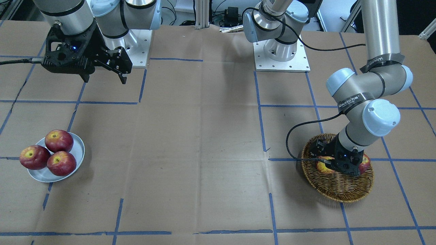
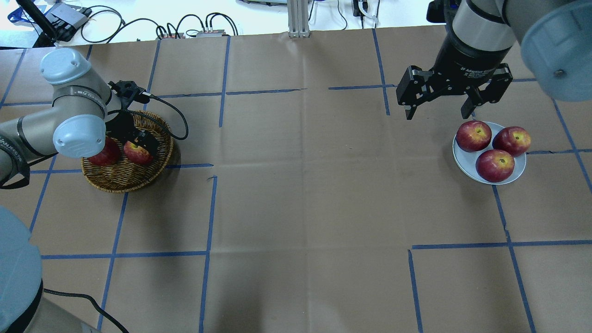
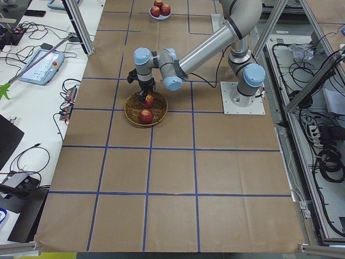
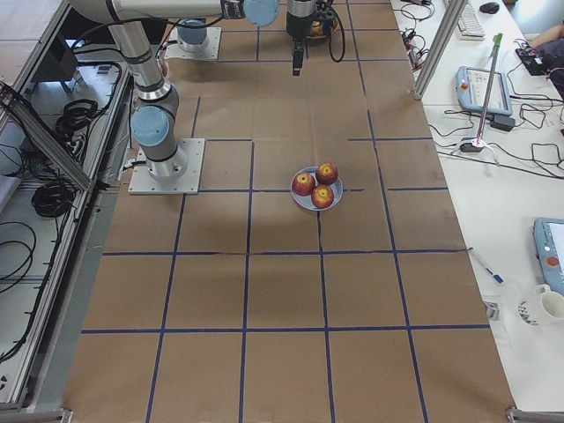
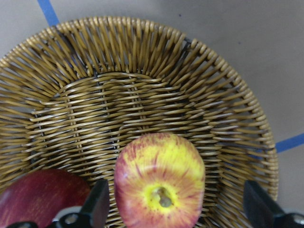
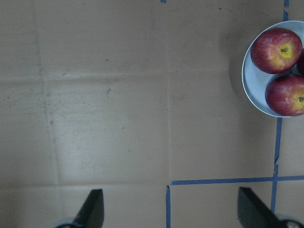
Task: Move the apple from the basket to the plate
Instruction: 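Lower the left gripper into the basket and grasp the yellow-red apple, then lift the yellow-red apple with the left gripper and carry it toward the table center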
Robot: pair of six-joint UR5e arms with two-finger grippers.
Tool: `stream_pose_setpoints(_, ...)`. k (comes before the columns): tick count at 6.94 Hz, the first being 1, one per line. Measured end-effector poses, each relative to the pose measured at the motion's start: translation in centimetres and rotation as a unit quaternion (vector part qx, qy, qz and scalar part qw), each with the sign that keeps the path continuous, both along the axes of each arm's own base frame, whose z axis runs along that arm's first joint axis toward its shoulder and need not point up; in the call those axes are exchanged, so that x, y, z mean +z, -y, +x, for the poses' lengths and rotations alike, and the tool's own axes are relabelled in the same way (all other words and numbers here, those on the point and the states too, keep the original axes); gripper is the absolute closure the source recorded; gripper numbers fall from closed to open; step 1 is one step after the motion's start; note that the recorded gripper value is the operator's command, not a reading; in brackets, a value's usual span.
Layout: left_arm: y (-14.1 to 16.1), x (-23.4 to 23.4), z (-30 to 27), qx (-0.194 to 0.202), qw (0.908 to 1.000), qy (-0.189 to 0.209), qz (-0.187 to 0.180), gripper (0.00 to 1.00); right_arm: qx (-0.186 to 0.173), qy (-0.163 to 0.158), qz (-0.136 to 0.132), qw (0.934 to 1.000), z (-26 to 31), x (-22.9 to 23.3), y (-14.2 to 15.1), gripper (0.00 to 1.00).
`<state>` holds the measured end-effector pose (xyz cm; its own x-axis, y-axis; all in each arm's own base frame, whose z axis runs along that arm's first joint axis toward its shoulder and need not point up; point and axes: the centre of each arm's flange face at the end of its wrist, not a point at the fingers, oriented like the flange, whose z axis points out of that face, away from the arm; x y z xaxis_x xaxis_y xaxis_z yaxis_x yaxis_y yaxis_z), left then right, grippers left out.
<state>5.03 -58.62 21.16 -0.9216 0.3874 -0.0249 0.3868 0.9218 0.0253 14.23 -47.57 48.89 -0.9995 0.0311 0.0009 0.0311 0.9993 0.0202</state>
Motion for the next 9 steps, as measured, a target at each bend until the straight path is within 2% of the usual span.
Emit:
stream_pose_setpoints(1, 0.1, -1.1, 0.3, 0.002, 1.0, -0.003, 0.009, 0.01, 0.0, 0.0, 0.0, 1.0, 0.0, 0.0, 0.0, 0.0)
stream_pose_setpoints(2, 0.1, -2.2, 0.8, 0.006, 0.9998, -0.006, 0.017, 0.33, 0.0, 0.0, 0.0, 1.0, 0.0, 0.0, 0.0, 0.0)
stream_pose_setpoints(3, 0.2, -2.9, 1.4, 0.011, 0.9997, -0.008, 0.022, 0.41, 0.0, 0.0, 0.0, 1.0, 0.0, 0.0, 0.0, 0.0)
stream_pose_setpoints(4, 0.3, -3.1, 1.7, 0.014, 0.9996, -0.008, 0.023, 0.45, 0.0, 0.0, 0.0, 1.0, 0.0, 0.0, 0.0, 0.0)
stream_pose_setpoints(5, 0.4, -2.7, 1.7, 0.017, 0.9996, -0.006, 0.02, 0.46, 0.0, 0.0, 0.0, 1.0, 0.0, 0.0, 0.0, 0.0)
stream_pose_setpoints(7, 0.7, 1.0, -0.4, 0.049, 0.9988, 0.001, 0.0, 0.45, 0.0, 0.0, 0.0, 1.0, 0.0, 0.0, 0.0, 0.0)
stream_pose_setpoints(9, 0.3, 6.7, -10.1, 0.109, 0.994, 0.003, -0.012, 0.45, 0.0, 0.0, -0.001, 1.0, 0.0, 0.1, 0.0, 0.0)
